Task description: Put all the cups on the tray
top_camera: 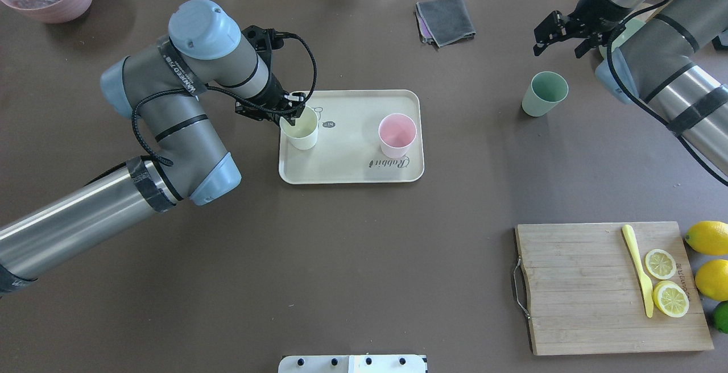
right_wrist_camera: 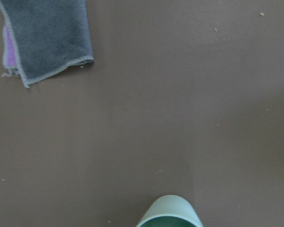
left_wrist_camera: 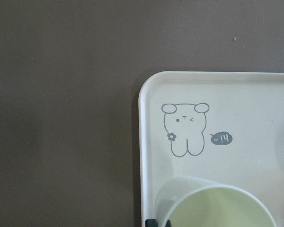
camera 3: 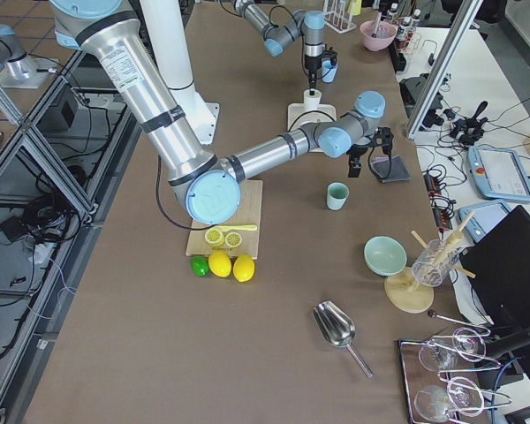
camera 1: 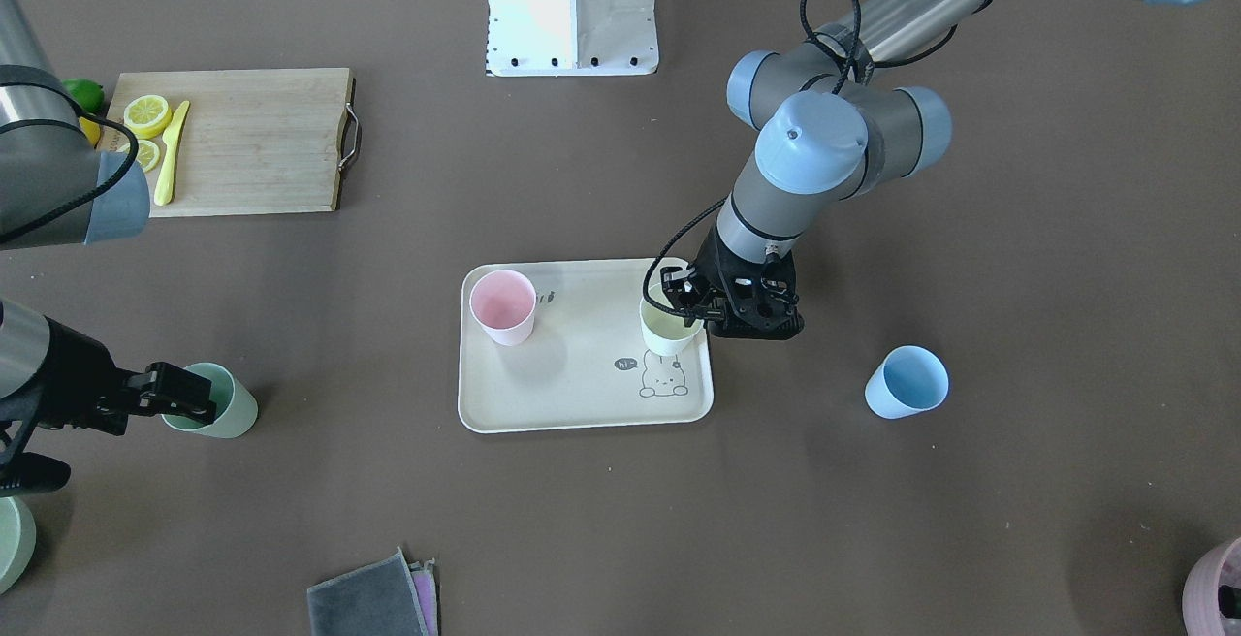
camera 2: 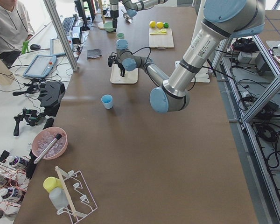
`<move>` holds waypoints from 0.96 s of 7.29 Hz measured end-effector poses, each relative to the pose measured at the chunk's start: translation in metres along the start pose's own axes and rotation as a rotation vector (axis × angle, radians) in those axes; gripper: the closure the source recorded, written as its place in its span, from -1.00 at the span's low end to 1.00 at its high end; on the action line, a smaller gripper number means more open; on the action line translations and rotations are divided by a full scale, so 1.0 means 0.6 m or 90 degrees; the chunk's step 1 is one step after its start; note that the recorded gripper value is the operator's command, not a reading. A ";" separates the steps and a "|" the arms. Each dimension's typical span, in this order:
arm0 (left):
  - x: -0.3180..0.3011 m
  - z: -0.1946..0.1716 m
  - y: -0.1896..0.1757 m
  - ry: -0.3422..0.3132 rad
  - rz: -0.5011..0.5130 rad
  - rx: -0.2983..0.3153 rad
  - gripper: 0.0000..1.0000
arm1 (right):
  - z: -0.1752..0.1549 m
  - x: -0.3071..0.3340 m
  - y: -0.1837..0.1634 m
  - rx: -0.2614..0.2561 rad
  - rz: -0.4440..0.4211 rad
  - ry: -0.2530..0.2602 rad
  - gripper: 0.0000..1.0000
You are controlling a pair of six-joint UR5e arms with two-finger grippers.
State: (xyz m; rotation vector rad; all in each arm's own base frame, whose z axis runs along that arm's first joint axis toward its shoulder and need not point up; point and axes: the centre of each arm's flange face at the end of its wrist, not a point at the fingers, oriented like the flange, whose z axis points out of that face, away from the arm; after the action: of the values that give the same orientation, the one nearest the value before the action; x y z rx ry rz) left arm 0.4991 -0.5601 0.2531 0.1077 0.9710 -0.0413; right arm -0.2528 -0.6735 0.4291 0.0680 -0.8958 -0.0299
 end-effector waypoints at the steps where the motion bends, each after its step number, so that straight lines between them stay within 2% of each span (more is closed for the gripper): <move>1: 0.011 -0.001 -0.005 0.000 -0.003 0.002 -0.95 | 0.018 0.028 0.006 -0.006 -0.004 0.015 -1.00; 3: 0.021 -0.003 -0.009 -0.002 -0.017 0.003 -0.95 | 0.059 0.050 0.036 -0.026 -0.008 0.026 -0.98; 4: 0.023 -0.004 -0.010 -0.002 -0.021 0.004 -0.95 | 0.079 0.051 0.050 -0.038 -0.011 0.030 0.13; 5: 0.022 -0.009 -0.014 -0.002 -0.024 0.008 -0.94 | 0.092 0.050 0.060 -0.045 -0.011 0.032 0.99; 7: -0.045 -0.056 -0.071 -0.008 -0.013 0.031 -0.94 | 0.100 0.042 0.064 -0.050 -0.015 0.030 1.00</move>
State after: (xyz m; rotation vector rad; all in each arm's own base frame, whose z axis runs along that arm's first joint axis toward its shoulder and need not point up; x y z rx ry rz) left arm 0.4528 -0.5989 0.2533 0.1428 0.9592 -0.0849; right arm -0.2842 -0.6392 0.4886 0.0060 -0.8452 -0.0860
